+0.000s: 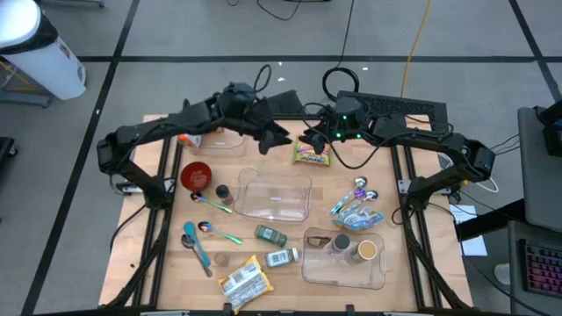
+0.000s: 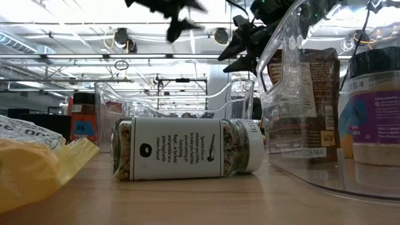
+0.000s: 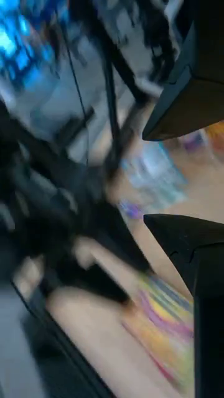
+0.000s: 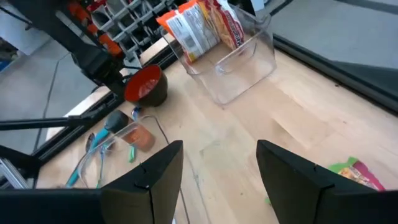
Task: Pick & Place Food Item
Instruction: Put the bottom blue spoon into the middle transparent bin
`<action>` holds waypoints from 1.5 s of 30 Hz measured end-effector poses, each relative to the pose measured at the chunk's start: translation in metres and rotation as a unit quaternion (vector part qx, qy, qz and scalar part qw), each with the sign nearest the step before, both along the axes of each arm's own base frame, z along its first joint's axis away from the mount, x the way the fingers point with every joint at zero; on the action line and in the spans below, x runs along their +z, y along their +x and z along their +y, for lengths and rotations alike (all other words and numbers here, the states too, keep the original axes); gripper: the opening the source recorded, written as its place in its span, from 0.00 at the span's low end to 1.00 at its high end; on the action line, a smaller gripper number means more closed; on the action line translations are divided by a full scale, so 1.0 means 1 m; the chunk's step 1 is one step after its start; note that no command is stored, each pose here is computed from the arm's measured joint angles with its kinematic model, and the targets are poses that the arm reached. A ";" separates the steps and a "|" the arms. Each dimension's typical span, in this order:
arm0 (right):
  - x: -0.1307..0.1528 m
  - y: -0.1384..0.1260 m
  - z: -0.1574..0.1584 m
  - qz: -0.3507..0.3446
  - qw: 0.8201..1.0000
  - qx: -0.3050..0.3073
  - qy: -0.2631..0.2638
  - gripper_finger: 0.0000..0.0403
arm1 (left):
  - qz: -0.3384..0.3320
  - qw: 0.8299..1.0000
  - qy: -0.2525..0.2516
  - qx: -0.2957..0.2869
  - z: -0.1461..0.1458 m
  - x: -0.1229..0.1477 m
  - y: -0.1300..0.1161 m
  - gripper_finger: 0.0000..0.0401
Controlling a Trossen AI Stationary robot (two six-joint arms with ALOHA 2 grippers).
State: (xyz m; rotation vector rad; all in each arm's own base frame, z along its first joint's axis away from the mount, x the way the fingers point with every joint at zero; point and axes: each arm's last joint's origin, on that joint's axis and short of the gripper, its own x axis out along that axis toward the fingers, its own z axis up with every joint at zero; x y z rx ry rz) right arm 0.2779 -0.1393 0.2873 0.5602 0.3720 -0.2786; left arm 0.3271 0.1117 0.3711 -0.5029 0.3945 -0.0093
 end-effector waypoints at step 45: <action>-0.001 0.027 0.113 -0.025 0.934 0.357 -0.010 0.49 | 0.295 0.920 -0.152 0.209 -0.183 -0.005 -0.086 0.52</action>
